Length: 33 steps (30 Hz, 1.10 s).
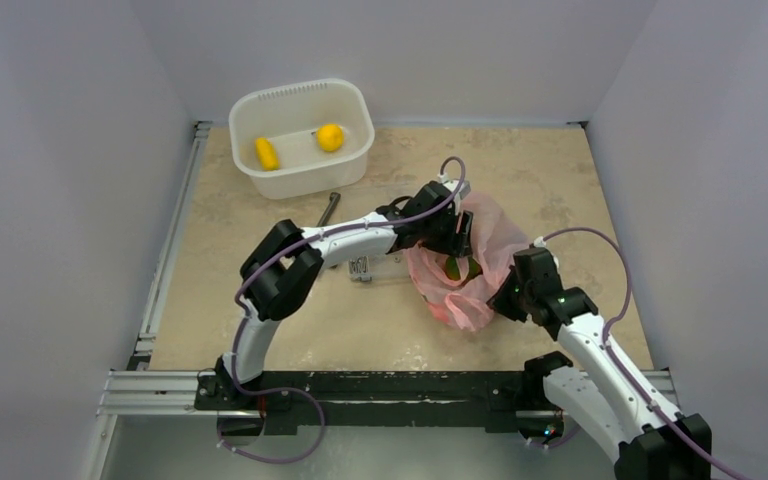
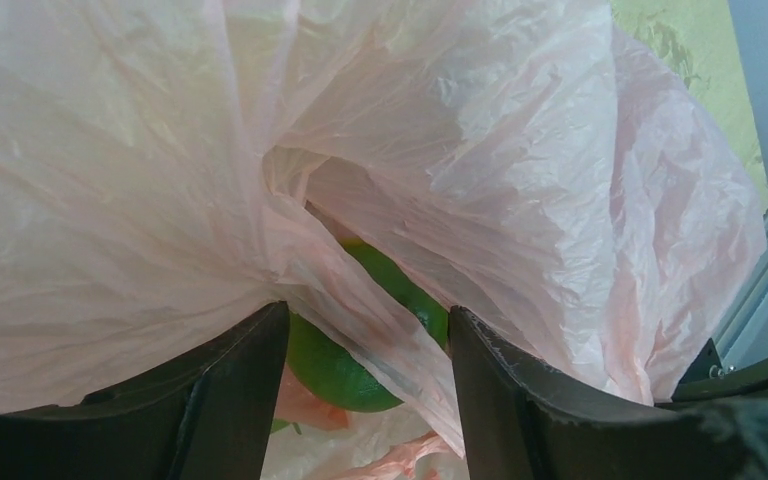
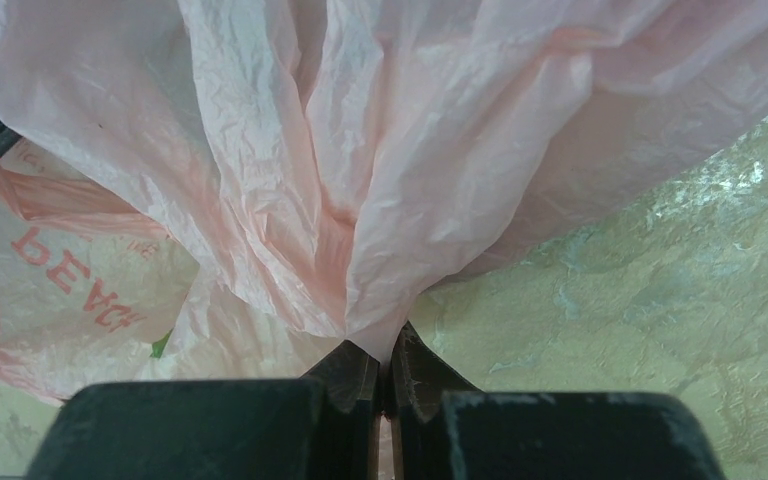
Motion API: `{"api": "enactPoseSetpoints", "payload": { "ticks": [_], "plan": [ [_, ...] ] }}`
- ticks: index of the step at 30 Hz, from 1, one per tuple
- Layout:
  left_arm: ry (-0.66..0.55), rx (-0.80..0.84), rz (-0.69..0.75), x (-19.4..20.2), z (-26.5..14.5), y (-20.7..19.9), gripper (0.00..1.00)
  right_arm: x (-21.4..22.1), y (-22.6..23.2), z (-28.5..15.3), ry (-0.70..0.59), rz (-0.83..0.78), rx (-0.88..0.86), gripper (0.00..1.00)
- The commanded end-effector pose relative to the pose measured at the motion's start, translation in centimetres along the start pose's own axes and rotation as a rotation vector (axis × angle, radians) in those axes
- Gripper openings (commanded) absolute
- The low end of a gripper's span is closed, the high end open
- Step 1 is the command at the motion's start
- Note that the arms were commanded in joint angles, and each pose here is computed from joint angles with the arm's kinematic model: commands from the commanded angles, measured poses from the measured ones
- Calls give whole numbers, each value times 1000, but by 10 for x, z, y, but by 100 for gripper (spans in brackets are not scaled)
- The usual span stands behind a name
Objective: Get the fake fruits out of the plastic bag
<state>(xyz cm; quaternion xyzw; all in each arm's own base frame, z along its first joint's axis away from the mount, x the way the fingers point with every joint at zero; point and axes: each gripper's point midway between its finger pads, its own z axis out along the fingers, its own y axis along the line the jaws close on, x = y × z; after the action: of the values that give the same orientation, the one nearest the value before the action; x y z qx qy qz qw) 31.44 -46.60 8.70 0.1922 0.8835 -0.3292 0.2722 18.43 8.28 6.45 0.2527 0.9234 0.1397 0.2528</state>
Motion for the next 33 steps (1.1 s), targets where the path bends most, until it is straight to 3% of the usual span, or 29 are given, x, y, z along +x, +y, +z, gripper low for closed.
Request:
{"api": "enactPoseSetpoints", "payload": {
  "ticks": [1,5,7,12,17,21,24,29,33],
  "plan": [
    [-10,21,43,-4,8,-4,54,-11,7,-3,-50,-18,-30,0],
    [-31,57,84,-23,-4,-20,11,-10,4,-4,-54,-11,-21,0],
    [-62,123,85,-36,-29,-41,0,-12,-2,-6,-73,6,7,0],
    [-200,366,113,-79,-111,-102,0,-19,-12,-8,-110,50,72,0],
    [-274,603,15,-119,-142,-123,0,-16,-20,0,-78,46,140,0],
    [-327,622,-162,-153,-115,-90,0,-13,-21,4,-72,30,149,0],
    [-372,591,-214,-176,-78,-63,0,-11,-20,8,-71,12,151,0],
    [-357,474,-199,-180,-24,-15,0,-18,-15,1,-95,-9,139,0],
    [-328,371,-137,-184,-18,18,0,-19,-12,1,-104,-5,119,0]
  ]
}}
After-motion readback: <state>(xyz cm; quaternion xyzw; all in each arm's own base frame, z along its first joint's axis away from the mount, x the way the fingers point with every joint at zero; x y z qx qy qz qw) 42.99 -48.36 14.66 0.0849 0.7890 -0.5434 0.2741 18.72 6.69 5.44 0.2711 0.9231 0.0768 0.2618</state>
